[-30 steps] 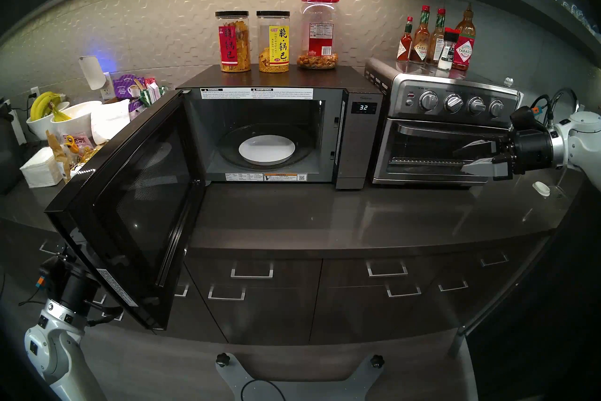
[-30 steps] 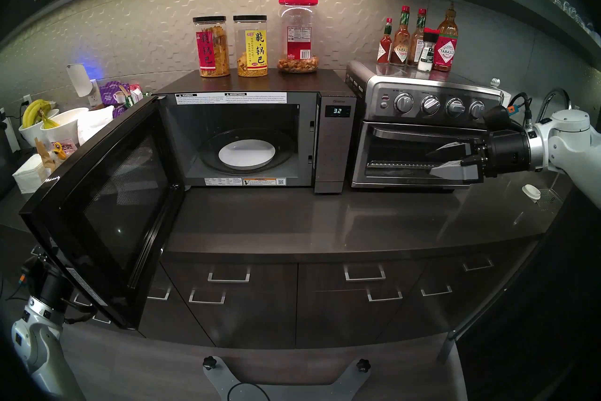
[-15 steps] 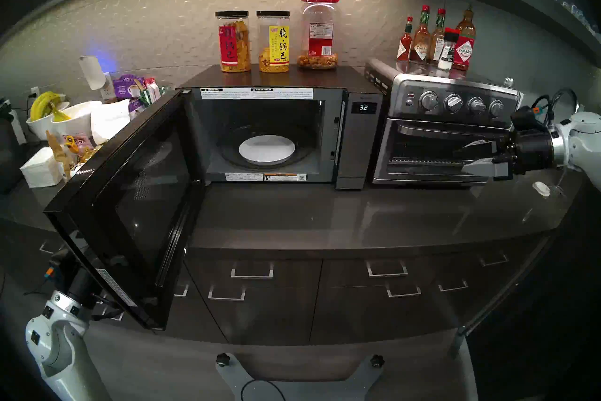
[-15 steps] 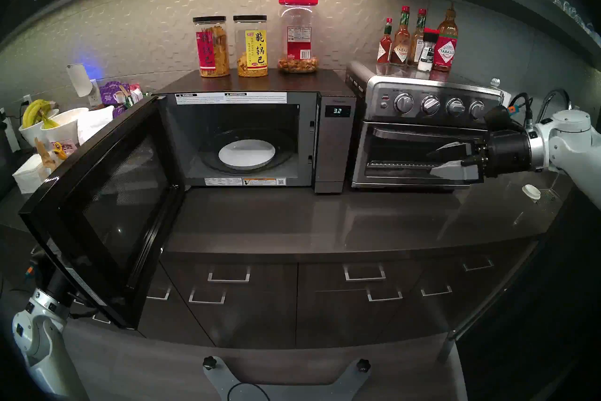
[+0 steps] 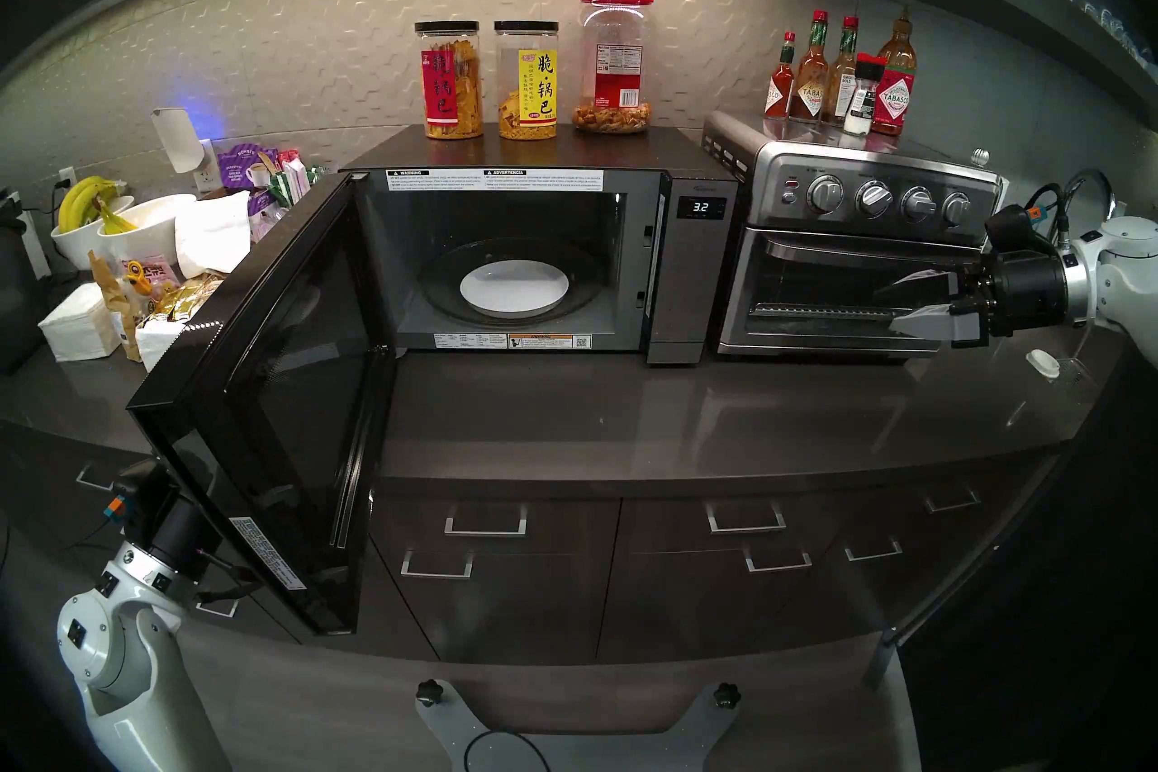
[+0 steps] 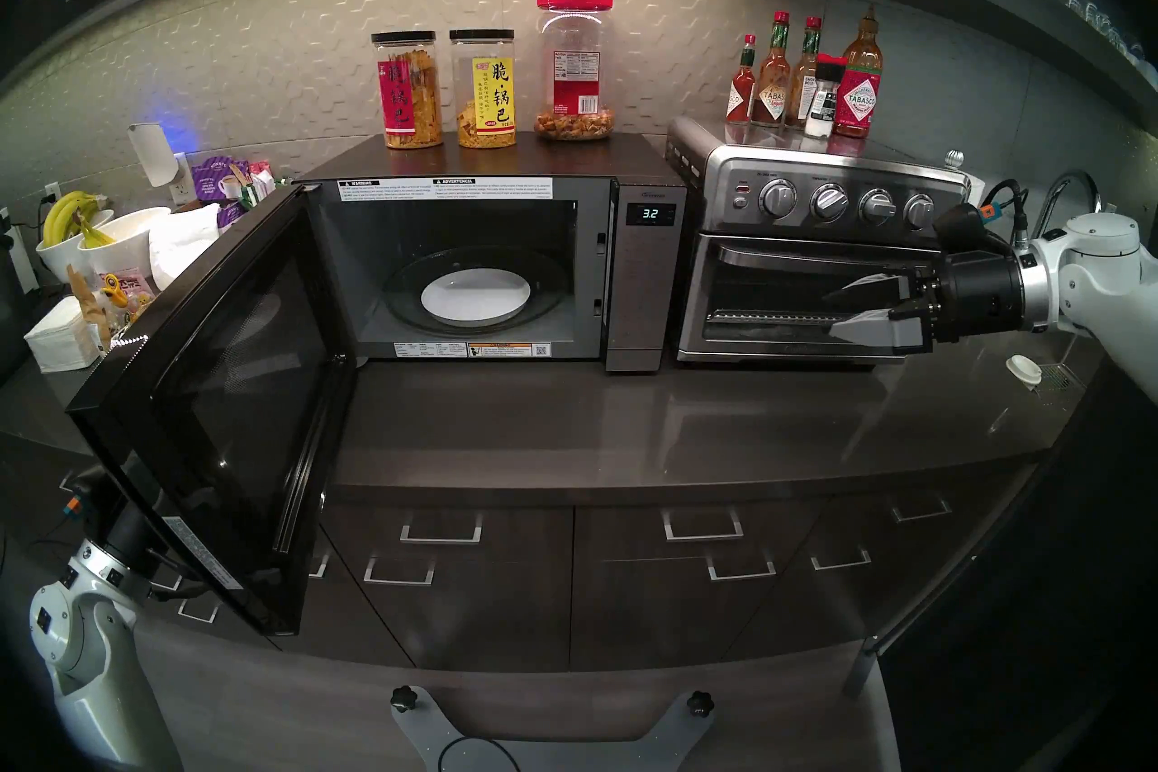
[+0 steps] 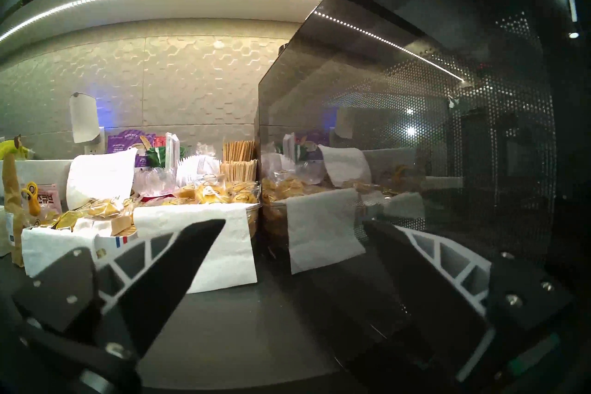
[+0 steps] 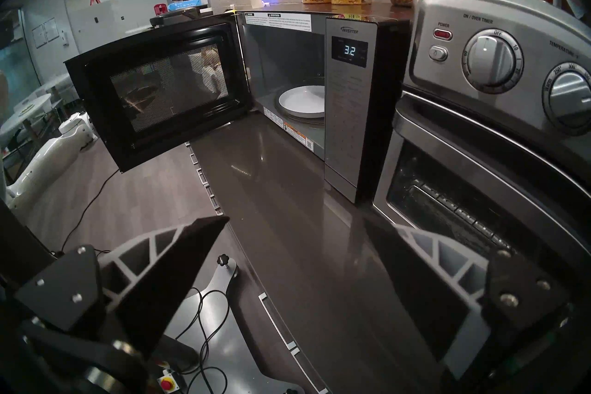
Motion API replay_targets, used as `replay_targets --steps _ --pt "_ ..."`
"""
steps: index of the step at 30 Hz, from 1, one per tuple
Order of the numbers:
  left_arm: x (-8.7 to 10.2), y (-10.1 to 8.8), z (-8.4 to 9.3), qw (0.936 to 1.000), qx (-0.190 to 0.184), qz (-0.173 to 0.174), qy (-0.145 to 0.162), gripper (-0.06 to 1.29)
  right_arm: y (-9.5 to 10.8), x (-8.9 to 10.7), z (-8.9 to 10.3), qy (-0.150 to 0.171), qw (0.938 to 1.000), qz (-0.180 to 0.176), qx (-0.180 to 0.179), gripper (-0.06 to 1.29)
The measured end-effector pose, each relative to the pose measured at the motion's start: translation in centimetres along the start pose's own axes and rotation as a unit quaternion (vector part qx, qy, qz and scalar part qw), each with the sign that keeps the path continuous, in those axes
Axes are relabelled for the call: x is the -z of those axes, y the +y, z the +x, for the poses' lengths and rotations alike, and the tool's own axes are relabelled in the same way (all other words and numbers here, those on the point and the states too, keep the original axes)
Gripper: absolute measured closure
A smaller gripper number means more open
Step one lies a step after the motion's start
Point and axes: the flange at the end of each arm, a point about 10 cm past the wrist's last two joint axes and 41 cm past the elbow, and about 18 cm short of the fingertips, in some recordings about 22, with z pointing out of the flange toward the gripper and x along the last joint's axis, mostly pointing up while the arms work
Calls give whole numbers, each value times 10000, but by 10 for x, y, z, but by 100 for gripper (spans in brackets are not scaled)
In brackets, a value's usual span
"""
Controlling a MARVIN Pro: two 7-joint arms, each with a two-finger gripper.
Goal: Open the microwave, put the plate inside, and close the door
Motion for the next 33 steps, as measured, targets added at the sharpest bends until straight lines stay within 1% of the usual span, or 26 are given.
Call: replay_targets --steps 9,19,27,33 --pt "-11 14 -3 9999 144 -64 -36 -2 -1 0 0 7 10000 -15 -3 2" --pt "-31 38 -10 9990 366 -253 -15 -2 -2 1 0 15 10000 -32 2 2" --pt "-45 53 -12 9987 398 -310 -16 -2 -3 1 0 21 10000 -50 -2 2" --pt "-60 65 -13 9982 452 -383 28 -2 -4 2 0 33 10000 -69 0 2"
